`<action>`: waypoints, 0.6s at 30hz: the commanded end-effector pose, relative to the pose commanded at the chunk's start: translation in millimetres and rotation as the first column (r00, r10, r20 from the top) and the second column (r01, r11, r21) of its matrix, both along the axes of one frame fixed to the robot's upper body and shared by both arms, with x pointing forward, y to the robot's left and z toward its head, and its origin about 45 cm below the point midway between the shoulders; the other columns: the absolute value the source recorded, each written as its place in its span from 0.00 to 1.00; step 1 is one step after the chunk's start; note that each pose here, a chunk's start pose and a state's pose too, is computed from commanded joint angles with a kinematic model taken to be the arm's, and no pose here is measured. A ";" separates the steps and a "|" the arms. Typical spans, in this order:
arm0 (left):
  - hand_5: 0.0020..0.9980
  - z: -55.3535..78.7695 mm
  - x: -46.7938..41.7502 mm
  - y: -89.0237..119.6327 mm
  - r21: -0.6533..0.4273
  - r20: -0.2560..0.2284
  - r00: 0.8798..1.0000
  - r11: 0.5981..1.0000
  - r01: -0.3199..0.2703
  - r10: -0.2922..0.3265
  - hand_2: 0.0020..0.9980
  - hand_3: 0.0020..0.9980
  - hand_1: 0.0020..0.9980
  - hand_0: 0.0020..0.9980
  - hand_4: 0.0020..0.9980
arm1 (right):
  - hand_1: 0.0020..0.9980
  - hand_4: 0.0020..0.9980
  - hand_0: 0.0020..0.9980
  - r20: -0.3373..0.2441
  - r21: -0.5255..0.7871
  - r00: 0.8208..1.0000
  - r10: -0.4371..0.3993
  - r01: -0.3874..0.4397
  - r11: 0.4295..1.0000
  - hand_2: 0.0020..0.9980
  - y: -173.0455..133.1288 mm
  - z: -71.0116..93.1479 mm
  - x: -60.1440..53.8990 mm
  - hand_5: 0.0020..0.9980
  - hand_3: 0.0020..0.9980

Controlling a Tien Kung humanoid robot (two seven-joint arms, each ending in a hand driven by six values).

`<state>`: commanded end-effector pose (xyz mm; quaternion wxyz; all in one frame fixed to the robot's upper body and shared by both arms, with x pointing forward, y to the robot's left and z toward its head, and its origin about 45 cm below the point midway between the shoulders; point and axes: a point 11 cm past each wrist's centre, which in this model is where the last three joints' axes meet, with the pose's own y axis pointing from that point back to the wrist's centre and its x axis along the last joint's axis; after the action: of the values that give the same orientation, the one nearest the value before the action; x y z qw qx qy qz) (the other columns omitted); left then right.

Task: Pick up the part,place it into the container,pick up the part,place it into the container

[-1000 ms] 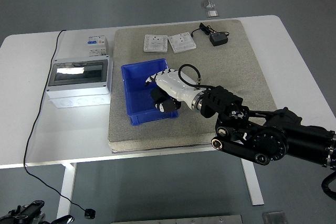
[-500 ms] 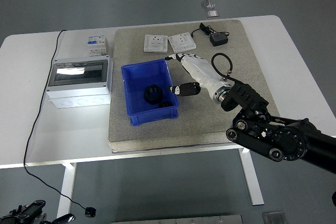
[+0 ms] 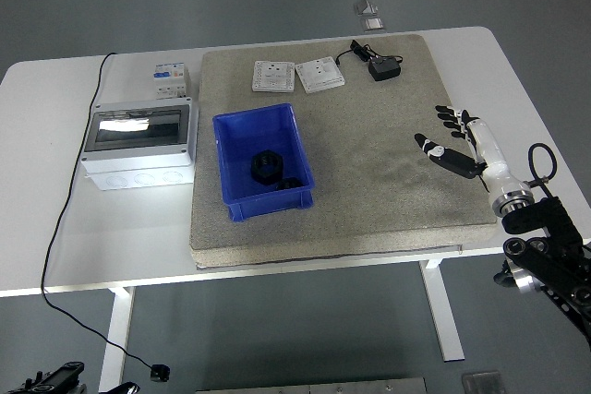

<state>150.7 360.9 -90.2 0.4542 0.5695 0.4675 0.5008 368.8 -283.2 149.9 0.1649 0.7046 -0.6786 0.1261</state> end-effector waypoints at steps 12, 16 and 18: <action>0.76 0.2 5.8 -0.6 0.013 0.031 1.000 1.000 -0.005 0.004 0.76 0.66 0.70 0.69 0.76 | 0.70 0.78 0.76 -0.031 0.233 0.994 -0.103 0.107 0.966 0.73 -17.4 -6.9 -4.4 0.47 0.67; 0.76 -0.2 7.4 -1.1 0.007 0.052 0.999 1.000 -0.018 0.017 0.73 0.66 0.68 0.69 0.76 | 0.53 0.77 0.70 -0.024 0.315 0.990 -0.141 0.141 0.939 0.65 -20.6 -4.5 -3.0 0.45 0.63; 0.76 0.0 8.7 -0.9 0.008 0.057 0.998 1.000 -0.013 0.012 0.73 0.66 0.68 0.69 0.76 | 0.53 0.77 0.70 -0.020 0.351 0.989 -0.150 0.147 0.925 0.65 -17.9 -2.5 -1.2 0.45 0.63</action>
<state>159.4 360.0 -90.1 0.4619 0.5538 0.4558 0.5218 367.6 -301.1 147.4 0.0431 0.6689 -0.7421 -0.0074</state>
